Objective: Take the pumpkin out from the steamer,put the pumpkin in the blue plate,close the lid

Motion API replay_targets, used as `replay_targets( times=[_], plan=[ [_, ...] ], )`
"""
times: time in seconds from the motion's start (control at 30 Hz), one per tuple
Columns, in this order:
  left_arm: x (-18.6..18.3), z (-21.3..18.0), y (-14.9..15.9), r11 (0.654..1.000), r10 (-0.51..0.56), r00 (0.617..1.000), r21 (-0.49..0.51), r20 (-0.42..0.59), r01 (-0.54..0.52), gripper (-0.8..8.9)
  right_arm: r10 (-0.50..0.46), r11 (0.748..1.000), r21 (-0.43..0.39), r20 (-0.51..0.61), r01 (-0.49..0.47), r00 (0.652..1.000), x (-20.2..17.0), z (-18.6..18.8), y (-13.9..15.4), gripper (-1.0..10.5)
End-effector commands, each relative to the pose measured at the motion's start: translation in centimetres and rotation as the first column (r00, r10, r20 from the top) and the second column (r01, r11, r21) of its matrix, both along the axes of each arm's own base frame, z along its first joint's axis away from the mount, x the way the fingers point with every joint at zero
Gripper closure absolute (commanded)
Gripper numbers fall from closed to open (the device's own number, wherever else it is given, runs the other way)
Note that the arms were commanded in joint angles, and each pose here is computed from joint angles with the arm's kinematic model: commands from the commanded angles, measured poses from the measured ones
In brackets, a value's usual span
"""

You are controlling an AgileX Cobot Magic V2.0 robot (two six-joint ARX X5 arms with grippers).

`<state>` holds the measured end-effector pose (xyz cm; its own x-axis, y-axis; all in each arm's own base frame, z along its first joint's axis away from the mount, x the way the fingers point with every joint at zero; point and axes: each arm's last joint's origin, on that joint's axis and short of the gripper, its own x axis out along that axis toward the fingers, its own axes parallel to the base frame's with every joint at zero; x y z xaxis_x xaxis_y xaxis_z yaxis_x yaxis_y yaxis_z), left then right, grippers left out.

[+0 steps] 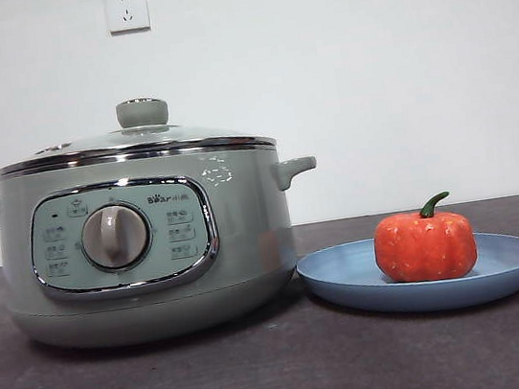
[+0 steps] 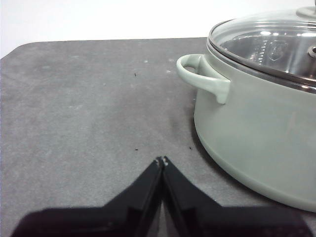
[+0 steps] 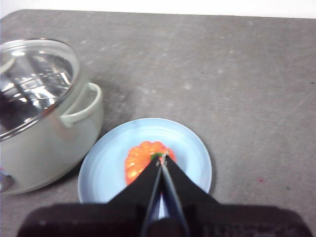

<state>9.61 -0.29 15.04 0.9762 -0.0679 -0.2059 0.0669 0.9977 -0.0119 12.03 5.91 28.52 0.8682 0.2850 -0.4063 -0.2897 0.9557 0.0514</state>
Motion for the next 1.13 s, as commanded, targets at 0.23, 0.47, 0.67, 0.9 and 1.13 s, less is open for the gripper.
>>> replay_targets(
  times=[0.23,0.47,0.67,0.9,1.13],
  plan=[
    [0.0,-0.5,0.0,1.0,0.004,1.0,-0.003,-0.019,-0.004,8.17,-0.092,0.996,0.006,0.101,0.092,0.991,-2.1,-1.0,-2.7,9.6],
    [0.0,-0.5,0.0,1.0,0.005,1.0,-0.002,-0.019,-0.005,8.17,-0.15,0.989,0.047,0.253,0.143,0.956,-3.0,-5.5,-4.7,9.6],
    [0.0,-0.5,0.0,1.0,0.004,1.0,-0.003,-0.019,-0.004,8.17,-0.149,0.989,0.033,0.289,0.146,0.945,-2.5,-9.7,-5.0,9.6],
    [0.0,-0.5,0.0,1.0,0.005,1.0,-0.002,-0.019,-0.005,8.17,-0.152,0.988,0.03,0.254,0.15,0.955,-2.3,-12.6,-5.0,9.6],
    [0.0,-0.5,0.0,1.0,0.005,1.0,-0.002,-0.019,-0.005,8.17,-0.161,0.987,0.046,0.241,0.154,0.957,-2.5,-13.1,-5.0,9.6]
  ],
)
